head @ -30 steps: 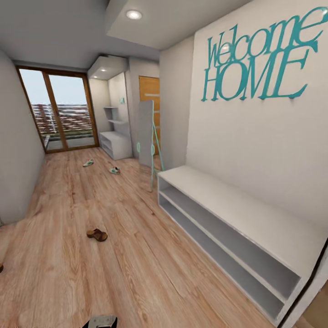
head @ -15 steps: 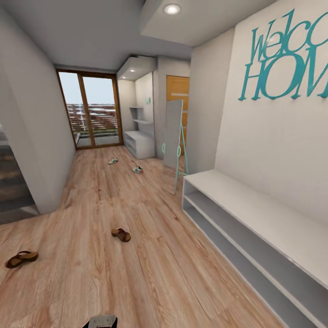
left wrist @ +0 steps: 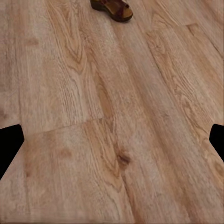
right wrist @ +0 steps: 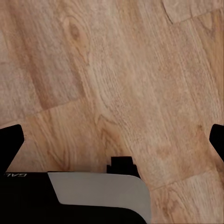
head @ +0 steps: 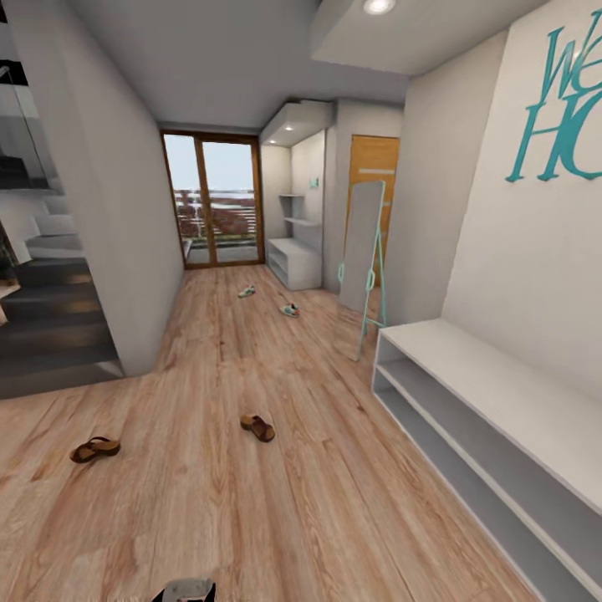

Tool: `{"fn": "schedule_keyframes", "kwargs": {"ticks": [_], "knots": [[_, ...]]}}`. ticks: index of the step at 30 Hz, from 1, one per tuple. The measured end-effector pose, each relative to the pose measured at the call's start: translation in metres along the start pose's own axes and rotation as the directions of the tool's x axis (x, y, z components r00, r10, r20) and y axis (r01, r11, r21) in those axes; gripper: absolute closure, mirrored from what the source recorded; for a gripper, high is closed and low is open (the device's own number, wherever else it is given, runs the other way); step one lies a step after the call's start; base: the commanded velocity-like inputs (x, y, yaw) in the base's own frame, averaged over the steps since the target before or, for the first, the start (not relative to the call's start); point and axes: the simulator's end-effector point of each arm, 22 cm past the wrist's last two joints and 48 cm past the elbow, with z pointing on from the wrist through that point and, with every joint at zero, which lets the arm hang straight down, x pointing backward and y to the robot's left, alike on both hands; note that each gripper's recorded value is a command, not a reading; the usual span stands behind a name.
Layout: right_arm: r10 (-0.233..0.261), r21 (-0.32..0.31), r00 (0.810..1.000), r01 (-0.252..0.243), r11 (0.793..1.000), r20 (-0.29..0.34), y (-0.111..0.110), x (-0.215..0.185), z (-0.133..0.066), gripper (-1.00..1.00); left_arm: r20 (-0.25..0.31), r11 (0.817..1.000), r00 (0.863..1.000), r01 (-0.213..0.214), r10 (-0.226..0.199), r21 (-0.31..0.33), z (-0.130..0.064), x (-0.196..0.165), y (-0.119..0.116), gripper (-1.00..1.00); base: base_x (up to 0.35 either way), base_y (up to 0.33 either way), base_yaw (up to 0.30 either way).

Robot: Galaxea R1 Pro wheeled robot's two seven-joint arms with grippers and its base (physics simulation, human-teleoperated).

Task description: Pick up the two gym shoes and the two sandals from the corridor floor and place them onto the hallstand (shoe rack) in the corridor, making sure they are on the rack and not on the floor. Arrange them so the two gym shoes are next to each other and the two sandals are next to each other.

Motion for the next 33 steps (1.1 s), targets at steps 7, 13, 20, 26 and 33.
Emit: {"fn": "schedule_keyframes", "kwargs": {"ticks": [7, 13, 20, 26, 33], "knots": [[0.000, 0.000, 1.000, 0.000, 1.000, -0.002, 0.0000, 0.0009, 0.0001, -1.00, -0.003, 1.000, 1.000, 0.000, 0.000, 0.000, 0.0001, 0.0015, -0.0001, -1.00, 0.001, 0.001, 0.297], [0.000, 0.000, 1.000, 0.000, 1.000, -0.004, 0.0000, 0.0017, 0.0002, -1.00, -0.005, 1.000, 1.000, -0.001, 0.001, 0.000, 0.0001, 0.0025, 0.0000, -1.00, 0.000, 0.000, 0.297], [0.000, 0.000, 1.000, 0.000, 1.000, -0.007, 0.0000, 0.0027, 0.0003, -1.00, -0.008, 1.000, 1.000, 0.000, 0.000, 0.000, 0.0002, 0.0035, 0.0002, -1.00, 0.010, 0.000, 0.297], [0.000, 0.000, 1.000, 0.000, 1.000, -0.009, 0.0000, 0.0036, 0.0002, -1.00, -0.009, 1.000, 1.000, 0.000, 0.000, 0.000, 0.0001, 0.0044, 0.0002, -1.00, 0.150, 0.000, 0.297], [0.000, 0.000, 1.000, 0.000, 1.000, -0.011, 0.0000, 0.0049, 0.0003, -1.00, -0.012, 1.000, 1.000, 0.000, 0.000, -0.001, 0.0001, 0.0057, 0.0005, -1.00, 0.310, 0.000, 0.250]]}}
